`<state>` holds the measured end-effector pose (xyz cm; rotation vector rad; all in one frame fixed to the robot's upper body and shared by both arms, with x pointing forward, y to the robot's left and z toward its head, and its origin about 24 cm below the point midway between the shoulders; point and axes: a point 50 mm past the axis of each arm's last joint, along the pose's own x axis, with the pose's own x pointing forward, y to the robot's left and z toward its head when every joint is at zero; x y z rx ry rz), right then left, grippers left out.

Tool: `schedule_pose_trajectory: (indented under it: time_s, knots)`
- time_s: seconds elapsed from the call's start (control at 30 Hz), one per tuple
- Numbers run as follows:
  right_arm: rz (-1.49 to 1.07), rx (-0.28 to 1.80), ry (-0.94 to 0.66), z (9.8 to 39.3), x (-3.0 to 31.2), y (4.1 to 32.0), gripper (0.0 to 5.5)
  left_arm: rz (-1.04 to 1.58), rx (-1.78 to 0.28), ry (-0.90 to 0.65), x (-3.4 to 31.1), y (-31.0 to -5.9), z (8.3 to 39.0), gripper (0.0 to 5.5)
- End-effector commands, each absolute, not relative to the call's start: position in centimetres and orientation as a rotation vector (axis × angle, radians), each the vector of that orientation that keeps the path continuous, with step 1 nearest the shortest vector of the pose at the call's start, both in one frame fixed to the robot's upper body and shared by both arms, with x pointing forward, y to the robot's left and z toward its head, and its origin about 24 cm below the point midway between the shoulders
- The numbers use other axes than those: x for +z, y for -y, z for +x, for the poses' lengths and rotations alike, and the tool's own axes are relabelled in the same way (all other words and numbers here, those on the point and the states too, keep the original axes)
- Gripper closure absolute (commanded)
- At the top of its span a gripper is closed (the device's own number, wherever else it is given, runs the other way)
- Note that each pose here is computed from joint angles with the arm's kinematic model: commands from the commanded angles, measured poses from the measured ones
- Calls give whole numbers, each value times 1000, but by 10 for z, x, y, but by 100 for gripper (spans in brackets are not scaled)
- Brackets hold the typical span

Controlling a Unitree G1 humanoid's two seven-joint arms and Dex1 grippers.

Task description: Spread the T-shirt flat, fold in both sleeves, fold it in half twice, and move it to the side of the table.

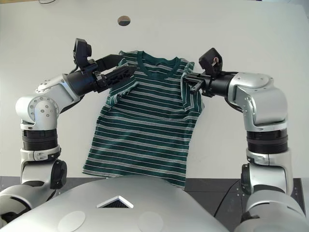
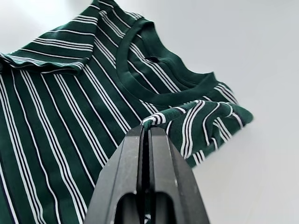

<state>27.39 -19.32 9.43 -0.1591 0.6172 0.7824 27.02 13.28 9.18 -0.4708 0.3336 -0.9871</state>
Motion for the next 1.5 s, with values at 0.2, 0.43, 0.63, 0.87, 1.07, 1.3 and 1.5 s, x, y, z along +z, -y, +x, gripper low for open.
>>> schedule_pose_trajectory:
  time_s: [0.2, 0.43, 0.63, 0.87, 1.07, 1.3, 1.5]
  knots:
    - [-57, 807, -648, 287, 75, 156, 540, -479, -978, -336, 89, -134, 270, 2]
    - [-33, 772, -667, 290, 62, 155, 490, -485, -973, -338, 89, -135, 271, 0]
    - [-67, 828, -611, 283, 82, 157, 440, -489, -970, -340, 87, -136, 272, 0]
    - [-86, 769, -579, 281, 100, 181, 440, -496, -971, -336, 87, -136, 271, 0]
    - [-262, 640, -613, 276, 92, 229, 440, -499, -967, -338, 85, -136, 271, 0]
    - [-650, 730, -748, 253, 62, 259, 440, -496, -966, -335, 85, -136, 271, 0]
    - [-698, 958, -746, 233, 55, 236, 440, -490, -963, -334, 86, -137, 271, 0]
